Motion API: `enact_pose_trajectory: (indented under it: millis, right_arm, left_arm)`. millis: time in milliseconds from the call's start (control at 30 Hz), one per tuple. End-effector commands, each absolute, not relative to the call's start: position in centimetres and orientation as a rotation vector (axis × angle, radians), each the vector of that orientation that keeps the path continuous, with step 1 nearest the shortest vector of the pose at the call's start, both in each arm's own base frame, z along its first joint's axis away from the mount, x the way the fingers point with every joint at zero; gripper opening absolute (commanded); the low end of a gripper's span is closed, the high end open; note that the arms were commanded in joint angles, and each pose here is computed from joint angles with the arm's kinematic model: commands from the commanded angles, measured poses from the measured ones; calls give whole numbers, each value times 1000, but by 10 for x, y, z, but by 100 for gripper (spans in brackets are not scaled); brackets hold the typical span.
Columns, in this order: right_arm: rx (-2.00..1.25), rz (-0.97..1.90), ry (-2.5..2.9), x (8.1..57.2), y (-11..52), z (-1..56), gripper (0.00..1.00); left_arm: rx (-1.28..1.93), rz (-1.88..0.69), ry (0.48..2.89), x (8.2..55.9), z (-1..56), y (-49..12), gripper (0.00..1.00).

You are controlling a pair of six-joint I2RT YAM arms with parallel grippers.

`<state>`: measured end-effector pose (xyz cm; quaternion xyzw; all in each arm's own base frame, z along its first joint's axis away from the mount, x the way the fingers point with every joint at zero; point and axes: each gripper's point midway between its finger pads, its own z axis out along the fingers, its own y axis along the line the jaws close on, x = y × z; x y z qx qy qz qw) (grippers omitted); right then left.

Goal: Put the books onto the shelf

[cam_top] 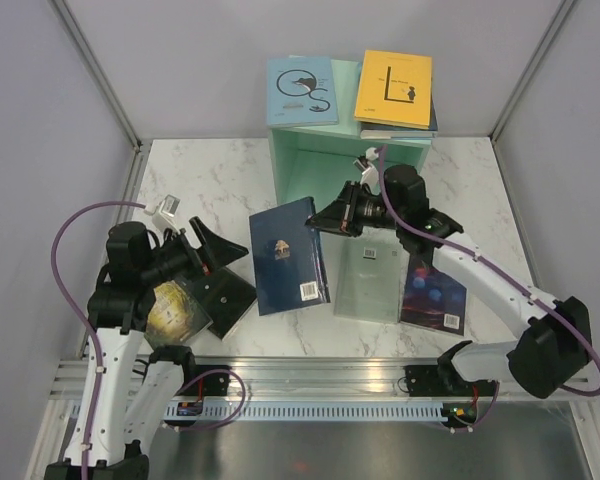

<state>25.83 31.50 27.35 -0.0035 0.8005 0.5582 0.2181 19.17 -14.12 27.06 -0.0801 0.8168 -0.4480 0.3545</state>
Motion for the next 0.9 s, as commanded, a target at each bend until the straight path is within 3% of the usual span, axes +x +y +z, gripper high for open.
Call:
enact_pose_trajectory:
  millis: [0,633,733,767,867]
  right_arm:
    - [29,1699,1997,255,304,368,0]
    - [148,1955,1696,258,289,434,0]
    - [160,1979,1665,260,289,435,0]
    - [157,1982,1656,261,289,435,0]
    - [166,1979,1636,263,288,436,0]
  left_arm:
    - [-132,-1266,2051,185,286,-152,100]
    - [-59,-1636,1796,180,325,-175,99]
    - [-86,-1733,1756,179,332,-177,91]
    - [-38,-1742,1703,178,341,-178,82]
    - [-28,-1787,1687,177,347,-179,68]
